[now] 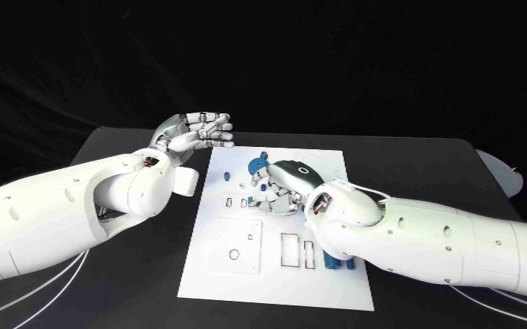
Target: Assemble the parts on the task board
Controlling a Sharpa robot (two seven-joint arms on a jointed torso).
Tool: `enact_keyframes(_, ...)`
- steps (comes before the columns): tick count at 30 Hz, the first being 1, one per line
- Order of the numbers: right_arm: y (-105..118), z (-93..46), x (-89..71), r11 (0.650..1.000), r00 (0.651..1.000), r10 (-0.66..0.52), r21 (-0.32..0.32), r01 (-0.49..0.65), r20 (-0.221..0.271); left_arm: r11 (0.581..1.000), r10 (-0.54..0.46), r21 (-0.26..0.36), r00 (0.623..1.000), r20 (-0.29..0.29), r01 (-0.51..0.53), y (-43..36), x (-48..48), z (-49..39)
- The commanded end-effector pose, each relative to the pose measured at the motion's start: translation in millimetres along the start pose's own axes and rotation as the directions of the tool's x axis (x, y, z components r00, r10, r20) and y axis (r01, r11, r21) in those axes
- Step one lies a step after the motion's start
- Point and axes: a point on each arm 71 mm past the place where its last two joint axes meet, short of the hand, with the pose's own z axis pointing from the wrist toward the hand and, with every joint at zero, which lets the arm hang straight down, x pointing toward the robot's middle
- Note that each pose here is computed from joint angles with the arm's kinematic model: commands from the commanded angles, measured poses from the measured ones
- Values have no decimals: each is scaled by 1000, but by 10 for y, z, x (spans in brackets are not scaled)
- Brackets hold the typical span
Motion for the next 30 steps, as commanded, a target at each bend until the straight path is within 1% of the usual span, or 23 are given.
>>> enact_keyframes(1, 29, -70, -215, 991, 991, 86, -110, -74, 101, 994, 111, -14, 992, -55, -112, 14, 23, 10)
enact_keyframes(3, -27, -130, -344, 985, 984, 133, -123, -119, 117, 987, 155, -33, 986, -66, -158, 35, 13, 20)
enact_keyframes(6, -152, -223, -547, 976, 967, 205, -104, -191, 148, 969, 225, -83, 969, -100, -234, 86, -4, 33)
enact_keyframes(10, -367, -347, -814, 966, 945, 259, -52, -254, 199, 916, 336, -163, 922, -191, -367, 176, -6, 37)
enact_keyframes(12, -488, -409, -940, 961, 935, 275, -19, -278, 225, 870, 400, -200, 882, -249, -450, 226, 5, 33)
enact_keyframes(15, -652, -498, -1092, 955, 925, 279, 24, -295, 258, 784, 496, -230, 804, -328, -577, 288, 32, 28)
enact_keyframes(17, -757, -557, -1171, 953, 922, 274, 53, -299, 275, 711, 557, -243, 739, -378, -660, 326, 51, 27)
enact_keyframes(19, -867, -619, -1239, 950, 919, 266, 86, -302, 290, 619, 608, -256, 659, -443, -743, 361, 78, 35)
enact_keyframes(21, -936, -657, -1274, 947, 919, 261, 108, -303, 296, 539, 645, -255, 588, -488, -803, 368, 102, 57)
enact_keyframes(24, -1009, -696, -1306, 943, 919, 255, 134, -305, 301, 437, 675, -250, 499, -544, -864, 382, 146, 94)
enact_keyframes(28, -1065, -717, -1324, 939, 919, 250, 155, -306, 304, 361, 685, -247, 435, -584, -899, 401, 217, 153)
enact_keyframes(30, -1082, -719, -1327, 938, 920, 248, 163, -307, 305, 338, 687, -244, 416, -596, -909, 408, 263, 183)
